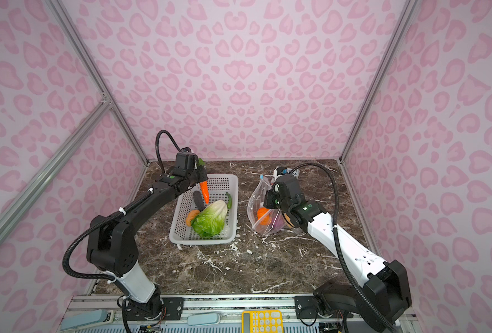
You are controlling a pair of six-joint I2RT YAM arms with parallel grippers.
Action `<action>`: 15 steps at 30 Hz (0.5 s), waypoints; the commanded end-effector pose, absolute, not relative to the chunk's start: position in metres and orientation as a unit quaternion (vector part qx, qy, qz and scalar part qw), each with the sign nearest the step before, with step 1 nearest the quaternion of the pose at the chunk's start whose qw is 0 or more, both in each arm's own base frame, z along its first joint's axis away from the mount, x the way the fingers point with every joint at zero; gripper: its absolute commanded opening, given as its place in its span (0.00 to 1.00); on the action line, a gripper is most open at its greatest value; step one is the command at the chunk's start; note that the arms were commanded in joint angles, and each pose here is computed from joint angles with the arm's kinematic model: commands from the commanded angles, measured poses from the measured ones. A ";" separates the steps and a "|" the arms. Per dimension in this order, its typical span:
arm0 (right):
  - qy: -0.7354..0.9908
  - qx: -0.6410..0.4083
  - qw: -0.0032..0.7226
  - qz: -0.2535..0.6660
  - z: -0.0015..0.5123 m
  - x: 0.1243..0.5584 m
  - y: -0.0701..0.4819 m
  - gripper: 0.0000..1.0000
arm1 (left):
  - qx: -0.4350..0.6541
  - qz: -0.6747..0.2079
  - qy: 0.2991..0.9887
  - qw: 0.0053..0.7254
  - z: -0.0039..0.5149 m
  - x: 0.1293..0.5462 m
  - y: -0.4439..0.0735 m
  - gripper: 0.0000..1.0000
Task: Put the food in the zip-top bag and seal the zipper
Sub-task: 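Lift the orange carrot with the left gripper and carry it to the bag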
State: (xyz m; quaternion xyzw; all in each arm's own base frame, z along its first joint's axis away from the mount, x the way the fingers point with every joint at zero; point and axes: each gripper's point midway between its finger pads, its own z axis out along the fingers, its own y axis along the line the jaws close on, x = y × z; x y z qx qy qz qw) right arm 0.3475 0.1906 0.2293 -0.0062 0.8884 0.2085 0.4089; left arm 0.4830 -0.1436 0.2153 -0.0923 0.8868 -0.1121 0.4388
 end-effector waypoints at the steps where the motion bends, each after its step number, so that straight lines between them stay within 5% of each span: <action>1: 0.883 -0.002 0.419 0.211 0.236 0.351 0.191 0.00 | -0.063 -0.155 0.868 0.468 0.247 0.476 -0.161 0.37; 15: 0.881 0.000 0.418 0.223 0.236 0.349 0.194 0.00 | 0.001 -0.325 0.803 0.500 0.325 0.404 -0.240 0.38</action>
